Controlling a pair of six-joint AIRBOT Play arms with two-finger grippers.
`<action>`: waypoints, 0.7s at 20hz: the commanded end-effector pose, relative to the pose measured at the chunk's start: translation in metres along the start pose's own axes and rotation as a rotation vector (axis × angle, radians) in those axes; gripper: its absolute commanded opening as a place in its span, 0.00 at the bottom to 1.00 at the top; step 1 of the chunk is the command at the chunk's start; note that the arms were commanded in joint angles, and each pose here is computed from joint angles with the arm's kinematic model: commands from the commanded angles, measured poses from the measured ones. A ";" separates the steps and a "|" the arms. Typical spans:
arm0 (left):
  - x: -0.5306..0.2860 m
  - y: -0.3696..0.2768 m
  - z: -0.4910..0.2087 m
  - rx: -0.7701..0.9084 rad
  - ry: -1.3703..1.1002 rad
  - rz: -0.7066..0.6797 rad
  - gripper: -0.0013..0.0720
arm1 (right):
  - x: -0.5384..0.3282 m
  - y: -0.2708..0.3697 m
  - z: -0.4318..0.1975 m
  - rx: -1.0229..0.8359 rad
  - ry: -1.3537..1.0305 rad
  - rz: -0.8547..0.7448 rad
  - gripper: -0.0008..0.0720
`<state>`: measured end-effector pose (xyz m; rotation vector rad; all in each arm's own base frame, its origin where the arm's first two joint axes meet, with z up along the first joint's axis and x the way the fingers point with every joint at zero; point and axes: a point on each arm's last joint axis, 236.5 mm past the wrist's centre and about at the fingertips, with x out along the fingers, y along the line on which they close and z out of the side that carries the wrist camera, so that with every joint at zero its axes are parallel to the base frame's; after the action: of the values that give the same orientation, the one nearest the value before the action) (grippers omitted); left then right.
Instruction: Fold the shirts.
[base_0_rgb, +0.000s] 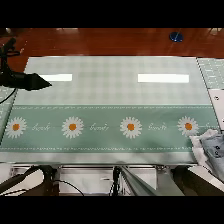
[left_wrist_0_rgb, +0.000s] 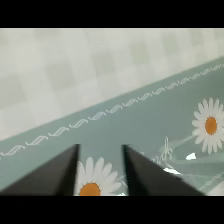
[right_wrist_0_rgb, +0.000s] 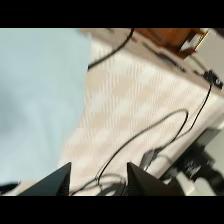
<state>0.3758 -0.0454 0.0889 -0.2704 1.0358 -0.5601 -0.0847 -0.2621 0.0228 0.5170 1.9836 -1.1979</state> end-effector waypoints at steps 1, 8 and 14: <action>-0.003 0.022 0.031 -0.001 -0.133 0.091 0.68 | -0.038 0.015 0.094 0.025 -0.328 0.066 0.61; 0.011 0.007 0.077 0.193 -0.238 0.241 0.75 | -0.441 0.314 0.112 -0.504 -1.238 0.963 0.61; 0.052 0.004 -0.010 0.117 0.180 0.386 0.69 | -0.342 0.455 -0.032 -1.117 -0.871 0.530 0.62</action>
<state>0.4175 -0.0743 0.0750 0.0059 0.9962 -0.3730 0.4418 -0.0766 0.0671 0.0621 1.0912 0.0201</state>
